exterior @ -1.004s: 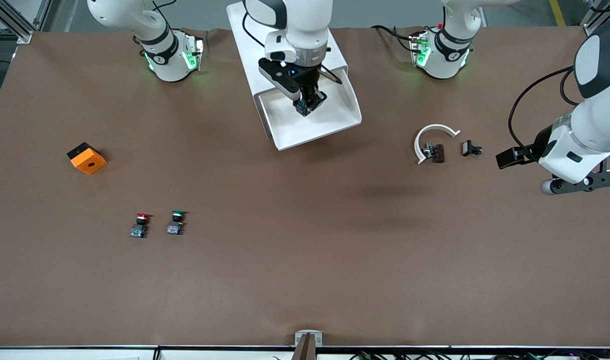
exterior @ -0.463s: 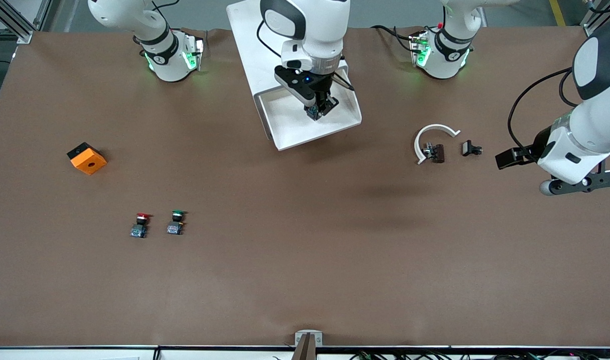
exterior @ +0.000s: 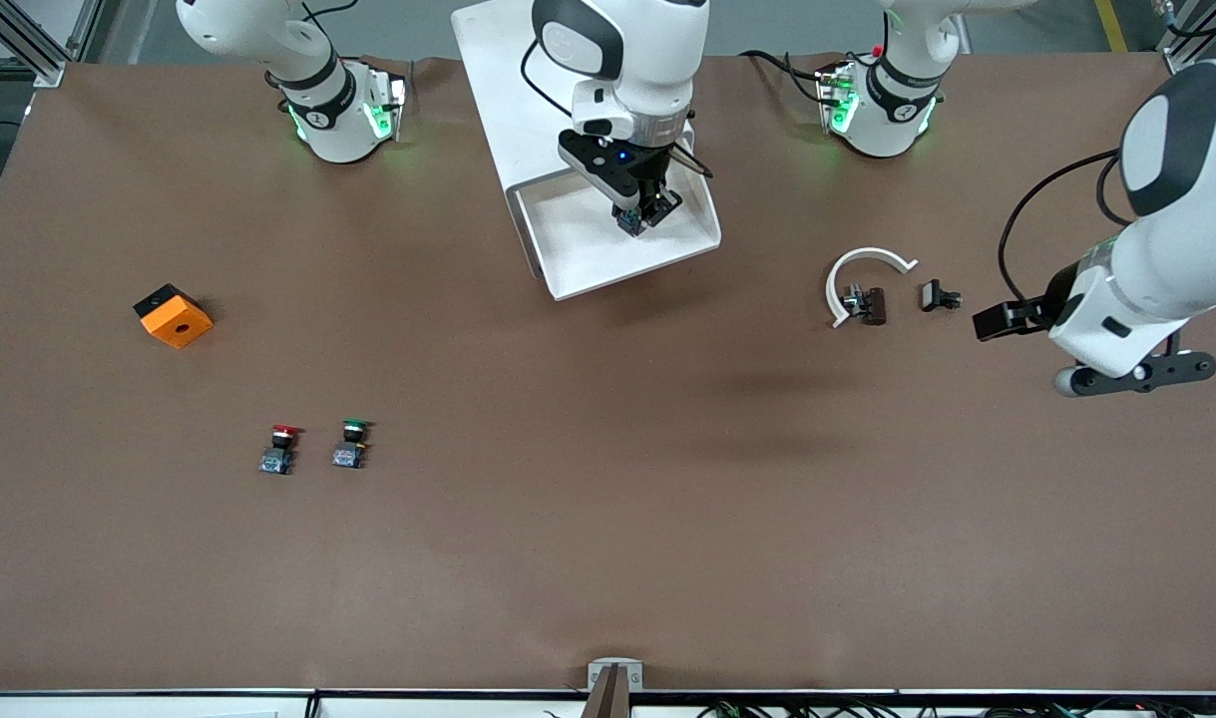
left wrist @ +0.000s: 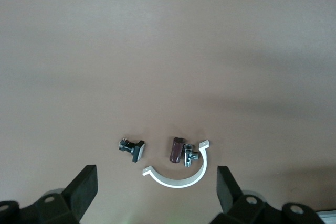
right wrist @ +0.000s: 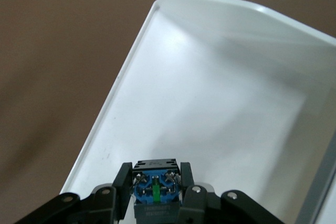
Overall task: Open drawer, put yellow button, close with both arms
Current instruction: 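Lower the yellow button into the drawer and open the right gripper, then raise the right gripper from the drawer while the left gripper approaches it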
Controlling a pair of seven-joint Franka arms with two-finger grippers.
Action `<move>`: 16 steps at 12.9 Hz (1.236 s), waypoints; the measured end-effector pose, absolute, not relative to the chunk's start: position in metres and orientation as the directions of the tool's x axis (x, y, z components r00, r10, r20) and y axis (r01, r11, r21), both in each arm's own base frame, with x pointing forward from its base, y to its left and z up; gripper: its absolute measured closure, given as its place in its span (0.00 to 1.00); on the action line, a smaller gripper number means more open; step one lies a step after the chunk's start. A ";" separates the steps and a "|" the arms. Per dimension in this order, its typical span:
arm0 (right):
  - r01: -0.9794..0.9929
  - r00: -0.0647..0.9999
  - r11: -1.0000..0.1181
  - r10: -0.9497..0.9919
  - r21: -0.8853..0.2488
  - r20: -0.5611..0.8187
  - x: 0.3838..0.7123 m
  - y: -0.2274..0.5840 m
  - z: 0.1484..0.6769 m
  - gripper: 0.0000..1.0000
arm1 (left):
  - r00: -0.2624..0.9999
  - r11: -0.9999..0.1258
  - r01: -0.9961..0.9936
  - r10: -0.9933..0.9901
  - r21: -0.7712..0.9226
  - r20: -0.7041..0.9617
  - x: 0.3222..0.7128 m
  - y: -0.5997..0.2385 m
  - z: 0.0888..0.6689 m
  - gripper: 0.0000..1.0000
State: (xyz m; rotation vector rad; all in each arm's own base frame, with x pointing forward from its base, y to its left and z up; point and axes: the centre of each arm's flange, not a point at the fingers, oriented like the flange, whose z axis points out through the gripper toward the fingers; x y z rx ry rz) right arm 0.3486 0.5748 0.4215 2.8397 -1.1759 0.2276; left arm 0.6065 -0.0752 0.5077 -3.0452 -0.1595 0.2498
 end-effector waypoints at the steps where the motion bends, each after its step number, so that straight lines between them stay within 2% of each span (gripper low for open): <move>1: -0.706 0.699 -0.708 -0.696 0.005 0.160 0.348 0.576 0.417 0.59 | 0.981 -0.992 0.085 0.099 -0.090 -0.166 0.609 -0.082 0.499 0.00; 2: -0.706 0.700 -0.708 -0.696 0.009 0.162 0.348 0.576 0.414 0.59 | 0.981 -0.993 0.076 0.090 -0.088 -0.170 0.612 -0.089 0.490 0.00; 3: -0.706 0.700 -0.708 -0.696 0.011 0.162 0.349 0.576 0.412 0.52 | 0.983 -0.994 0.066 0.079 -0.085 -0.165 0.615 -0.095 0.483 0.00; 6: -0.707 0.698 -0.707 -0.698 -0.004 0.160 0.352 0.578 0.419 0.21 | 0.983 -0.993 0.088 0.100 -0.082 -0.153 0.623 -0.116 0.464 0.00; 8: -0.671 0.730 -0.741 -0.665 -0.025 0.158 0.367 0.576 0.443 0.00 | 0.980 -0.990 0.115 0.125 -0.076 -0.152 0.624 -0.138 0.452 0.00; 10: -0.593 0.795 -0.805 -0.586 0.000 0.159 0.401 0.555 0.473 0.00 | 0.976 -0.989 0.140 0.144 -0.038 -0.163 0.621 -0.177 0.437 0.00; 12: -0.521 0.847 -0.854 -0.515 0.010 0.134 0.454 0.512 0.502 0.00 | 0.967 -0.982 0.190 0.190 -0.019 -0.170 0.610 -0.233 0.421 0.00; 16: -0.332 0.942 -0.943 -0.330 0.030 0.060 0.548 0.380 0.546 0.00 | 0.950 -0.973 0.230 0.222 0.013 -0.219 0.577 -0.323 0.396 0.00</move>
